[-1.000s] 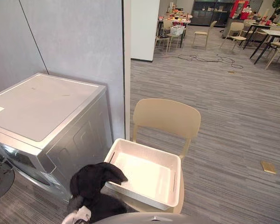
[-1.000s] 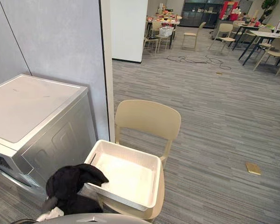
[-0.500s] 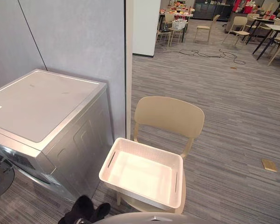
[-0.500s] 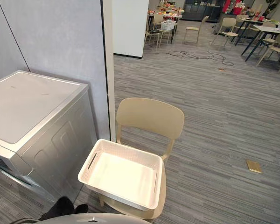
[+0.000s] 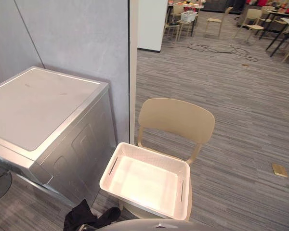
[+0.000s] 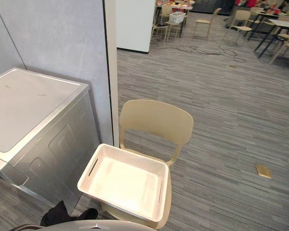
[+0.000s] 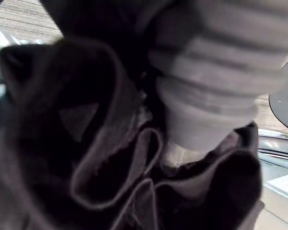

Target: Pick up the laundry basket with both hands and put the clothes into the washing machine.

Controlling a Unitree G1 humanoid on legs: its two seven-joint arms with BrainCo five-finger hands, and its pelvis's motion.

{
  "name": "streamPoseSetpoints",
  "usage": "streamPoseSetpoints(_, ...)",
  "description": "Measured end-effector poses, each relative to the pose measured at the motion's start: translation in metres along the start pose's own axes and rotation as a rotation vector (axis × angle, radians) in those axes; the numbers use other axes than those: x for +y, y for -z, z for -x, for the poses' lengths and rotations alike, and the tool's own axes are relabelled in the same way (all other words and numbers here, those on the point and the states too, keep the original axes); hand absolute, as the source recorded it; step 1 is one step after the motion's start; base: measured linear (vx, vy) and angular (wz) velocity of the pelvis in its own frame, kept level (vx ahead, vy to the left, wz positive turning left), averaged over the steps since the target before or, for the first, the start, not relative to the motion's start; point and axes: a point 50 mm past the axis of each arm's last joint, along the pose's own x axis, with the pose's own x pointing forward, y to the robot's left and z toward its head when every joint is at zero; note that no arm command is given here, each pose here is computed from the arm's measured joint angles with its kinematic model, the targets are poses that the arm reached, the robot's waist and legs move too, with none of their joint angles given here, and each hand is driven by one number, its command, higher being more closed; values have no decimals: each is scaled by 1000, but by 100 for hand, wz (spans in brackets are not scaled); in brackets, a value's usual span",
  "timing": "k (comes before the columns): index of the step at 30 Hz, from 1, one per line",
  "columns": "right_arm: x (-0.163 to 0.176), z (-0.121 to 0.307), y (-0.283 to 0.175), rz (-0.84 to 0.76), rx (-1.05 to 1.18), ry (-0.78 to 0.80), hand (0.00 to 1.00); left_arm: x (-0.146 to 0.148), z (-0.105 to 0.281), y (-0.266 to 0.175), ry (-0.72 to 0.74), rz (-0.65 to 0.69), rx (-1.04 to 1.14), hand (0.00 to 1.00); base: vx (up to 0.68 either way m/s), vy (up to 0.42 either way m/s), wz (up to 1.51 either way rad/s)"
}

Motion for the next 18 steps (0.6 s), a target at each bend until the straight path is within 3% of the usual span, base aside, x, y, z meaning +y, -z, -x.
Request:
streamPoseSetpoints(9, 82, 4, -7, 110, -75, -265, 0, -36, 0, -3, 99, 79, -56, 100, -84, -10, 71)
streamPoseSetpoints(15, 68, 2, -21, 81, -118, -226, 0, -42, -2, -10, 117, 1, -78, 100, -31, 269, 34)
streamPoseSetpoints(18, 28, -1, 1, 62, -16, -70, 0, -56, -5, -39, 172, -131, -145, 100, 22, 299, 77)
